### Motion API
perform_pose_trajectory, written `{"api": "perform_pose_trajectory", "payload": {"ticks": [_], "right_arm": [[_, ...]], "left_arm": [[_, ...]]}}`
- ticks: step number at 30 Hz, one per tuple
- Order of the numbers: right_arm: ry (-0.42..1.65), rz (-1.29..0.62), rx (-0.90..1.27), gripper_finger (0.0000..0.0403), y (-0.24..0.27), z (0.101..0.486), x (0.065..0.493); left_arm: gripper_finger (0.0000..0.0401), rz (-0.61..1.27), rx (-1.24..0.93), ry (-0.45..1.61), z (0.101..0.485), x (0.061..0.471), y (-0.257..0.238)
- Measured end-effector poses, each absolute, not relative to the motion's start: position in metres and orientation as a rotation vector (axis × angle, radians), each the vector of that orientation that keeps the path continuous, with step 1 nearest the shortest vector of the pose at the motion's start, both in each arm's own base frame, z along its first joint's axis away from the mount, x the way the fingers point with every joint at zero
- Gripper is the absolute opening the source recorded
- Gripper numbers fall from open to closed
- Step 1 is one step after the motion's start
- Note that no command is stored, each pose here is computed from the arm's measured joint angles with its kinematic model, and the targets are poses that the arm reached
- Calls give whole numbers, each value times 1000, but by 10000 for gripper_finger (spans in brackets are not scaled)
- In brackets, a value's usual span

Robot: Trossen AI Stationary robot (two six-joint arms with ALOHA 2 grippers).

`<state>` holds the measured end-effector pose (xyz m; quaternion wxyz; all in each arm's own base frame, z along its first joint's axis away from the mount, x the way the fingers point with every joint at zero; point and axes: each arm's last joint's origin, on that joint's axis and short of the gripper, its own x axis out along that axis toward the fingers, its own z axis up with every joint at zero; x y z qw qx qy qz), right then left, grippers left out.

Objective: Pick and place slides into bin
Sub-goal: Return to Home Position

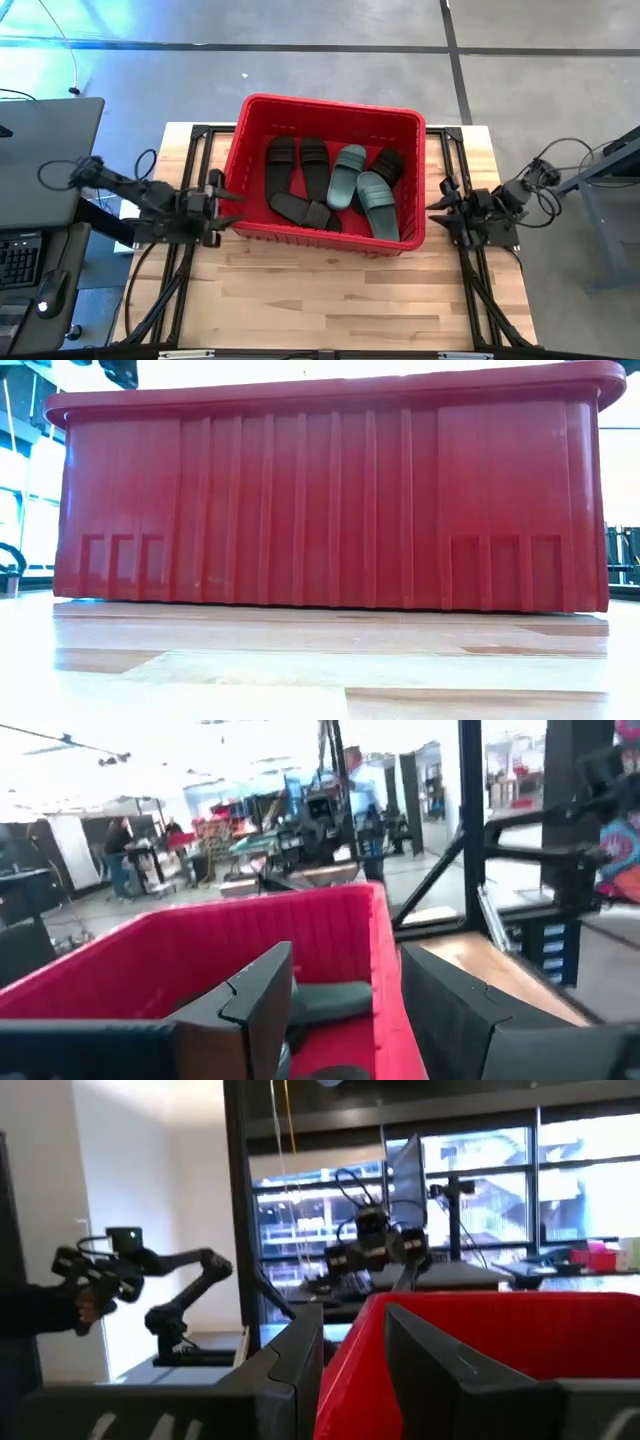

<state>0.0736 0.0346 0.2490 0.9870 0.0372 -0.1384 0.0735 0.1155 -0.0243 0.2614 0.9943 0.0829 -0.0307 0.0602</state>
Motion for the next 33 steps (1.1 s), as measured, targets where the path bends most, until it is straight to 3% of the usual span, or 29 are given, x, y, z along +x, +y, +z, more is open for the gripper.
{"api": "perform_pose_trajectory", "payload": {"ticks": [7,13,22,33], "right_arm": [[-207,71,104,99,23,239,70],[-189,88,93,99,23,237,71],[-170,156,116,99,26,229,74],[-258,194,84,99,30,220,79]], "left_arm": [[172,223,174,16,254,128,9],[172,220,217,-41,260,119,24],[172,220,232,-83,262,90,22],[172,180,320,-286,261,72,15]]}}
